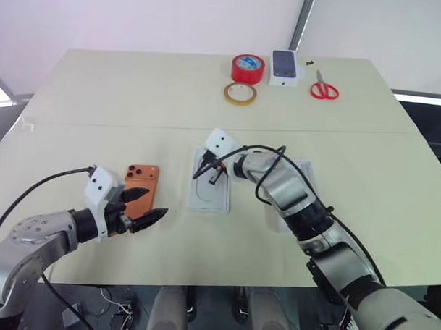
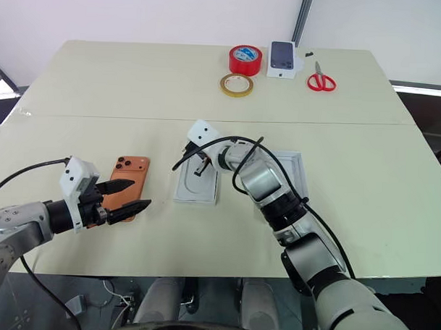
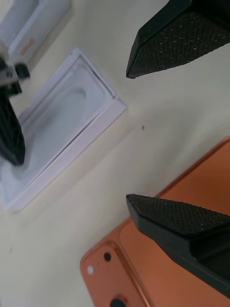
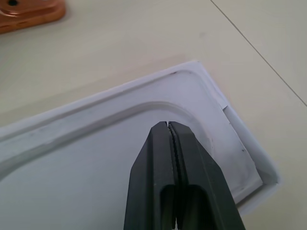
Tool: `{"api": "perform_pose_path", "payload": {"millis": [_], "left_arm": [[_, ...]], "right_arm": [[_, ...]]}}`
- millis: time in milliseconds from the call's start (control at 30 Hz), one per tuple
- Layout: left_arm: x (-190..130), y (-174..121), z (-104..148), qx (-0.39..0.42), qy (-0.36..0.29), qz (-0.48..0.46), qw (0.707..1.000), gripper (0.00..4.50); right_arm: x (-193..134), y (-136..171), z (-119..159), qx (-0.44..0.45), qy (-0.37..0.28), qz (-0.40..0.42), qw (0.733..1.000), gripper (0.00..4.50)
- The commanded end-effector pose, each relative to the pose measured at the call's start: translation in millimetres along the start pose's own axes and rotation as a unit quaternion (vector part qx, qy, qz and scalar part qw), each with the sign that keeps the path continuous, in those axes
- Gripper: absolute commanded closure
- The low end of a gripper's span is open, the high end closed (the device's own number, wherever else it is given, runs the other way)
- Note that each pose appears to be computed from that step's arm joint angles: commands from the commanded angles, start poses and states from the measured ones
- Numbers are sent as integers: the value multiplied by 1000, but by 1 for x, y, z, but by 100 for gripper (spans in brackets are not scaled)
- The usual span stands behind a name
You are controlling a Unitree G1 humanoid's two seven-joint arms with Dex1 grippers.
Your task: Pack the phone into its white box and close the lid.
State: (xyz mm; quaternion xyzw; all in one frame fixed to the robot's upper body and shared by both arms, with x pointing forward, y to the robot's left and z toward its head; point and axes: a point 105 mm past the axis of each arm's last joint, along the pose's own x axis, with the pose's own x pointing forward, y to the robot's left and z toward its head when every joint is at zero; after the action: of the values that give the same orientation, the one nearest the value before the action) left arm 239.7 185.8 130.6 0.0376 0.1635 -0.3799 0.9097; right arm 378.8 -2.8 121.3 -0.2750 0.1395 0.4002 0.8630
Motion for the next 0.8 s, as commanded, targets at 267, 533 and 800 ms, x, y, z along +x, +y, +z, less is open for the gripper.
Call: {"api": "perform_pose_path", "payload": {"millis": [267, 533, 800], "left_arm": [[-1, -8, 3, 24, -13, 3, 1000, 44], [1, -5, 4, 17, -22, 17, 999, 44], [-22, 68, -2, -127, -32, 214, 968, 22]], "right_arm": [[-14, -11, 4, -81, 9, -23, 996, 448], [-18, -6, 10, -113, -1, -17, 993, 448], [-17, 34, 56, -77, -102, 71, 989, 450]]}}
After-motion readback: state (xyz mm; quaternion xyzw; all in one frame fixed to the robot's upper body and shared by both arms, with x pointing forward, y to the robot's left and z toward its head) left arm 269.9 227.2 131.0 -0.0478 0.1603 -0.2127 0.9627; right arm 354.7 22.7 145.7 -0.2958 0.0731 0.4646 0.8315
